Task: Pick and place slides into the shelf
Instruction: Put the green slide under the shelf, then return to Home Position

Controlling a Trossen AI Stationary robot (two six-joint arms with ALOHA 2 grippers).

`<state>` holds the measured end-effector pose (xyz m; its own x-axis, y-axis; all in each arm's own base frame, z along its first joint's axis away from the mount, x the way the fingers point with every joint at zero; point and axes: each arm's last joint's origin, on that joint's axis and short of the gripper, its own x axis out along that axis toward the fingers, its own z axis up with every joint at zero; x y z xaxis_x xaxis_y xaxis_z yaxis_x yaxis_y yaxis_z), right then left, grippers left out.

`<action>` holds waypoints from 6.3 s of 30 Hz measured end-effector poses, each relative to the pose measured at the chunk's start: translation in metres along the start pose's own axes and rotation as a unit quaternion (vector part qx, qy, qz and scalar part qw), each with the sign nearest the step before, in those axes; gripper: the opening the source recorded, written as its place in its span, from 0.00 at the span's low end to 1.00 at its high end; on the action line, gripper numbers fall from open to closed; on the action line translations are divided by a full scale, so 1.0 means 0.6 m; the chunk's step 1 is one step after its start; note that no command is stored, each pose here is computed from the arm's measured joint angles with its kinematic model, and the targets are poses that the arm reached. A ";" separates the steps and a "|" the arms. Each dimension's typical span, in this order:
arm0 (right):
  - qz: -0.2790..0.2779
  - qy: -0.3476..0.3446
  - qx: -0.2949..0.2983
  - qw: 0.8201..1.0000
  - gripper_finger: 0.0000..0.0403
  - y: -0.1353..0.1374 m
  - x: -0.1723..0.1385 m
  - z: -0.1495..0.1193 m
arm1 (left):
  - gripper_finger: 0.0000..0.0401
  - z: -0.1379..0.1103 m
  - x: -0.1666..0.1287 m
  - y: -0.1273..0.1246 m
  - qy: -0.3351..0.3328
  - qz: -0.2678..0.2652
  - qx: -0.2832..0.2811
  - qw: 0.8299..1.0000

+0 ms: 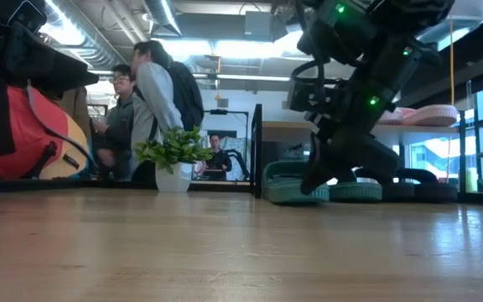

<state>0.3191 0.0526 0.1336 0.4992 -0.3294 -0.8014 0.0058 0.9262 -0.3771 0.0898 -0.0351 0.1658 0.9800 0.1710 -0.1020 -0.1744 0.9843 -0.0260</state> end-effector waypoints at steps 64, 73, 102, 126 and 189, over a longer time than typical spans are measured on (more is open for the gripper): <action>-0.074 0.024 0.036 0.996 0.17 -0.130 0.048 -0.011 | 0.42 0.000 0.000 0.000 0.000 0.000 0.000 1.000; -0.071 0.026 0.036 0.997 0.37 -0.128 0.047 -0.011 | 0.42 0.000 0.000 0.000 0.000 0.000 0.000 1.000; -0.001 -0.081 0.122 0.989 0.43 -0.081 -0.171 0.004 | 0.42 0.000 0.000 0.000 0.000 0.000 0.000 1.000; 0.060 -0.243 0.200 0.947 0.43 -0.091 -0.265 -0.158 | 0.42 0.003 0.000 0.000 -0.008 0.001 -0.007 1.000; 0.057 -0.444 0.223 0.866 0.43 -0.085 -0.224 -0.313 | 0.42 0.003 0.000 0.000 -0.009 0.005 -0.010 1.000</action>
<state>0.0891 0.0153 0.1732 0.9870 -0.1427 -0.0742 0.1470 0.9875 0.0560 0.0899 -0.0349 0.1678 0.9796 0.1826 -0.0841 -0.1868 0.9814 -0.0450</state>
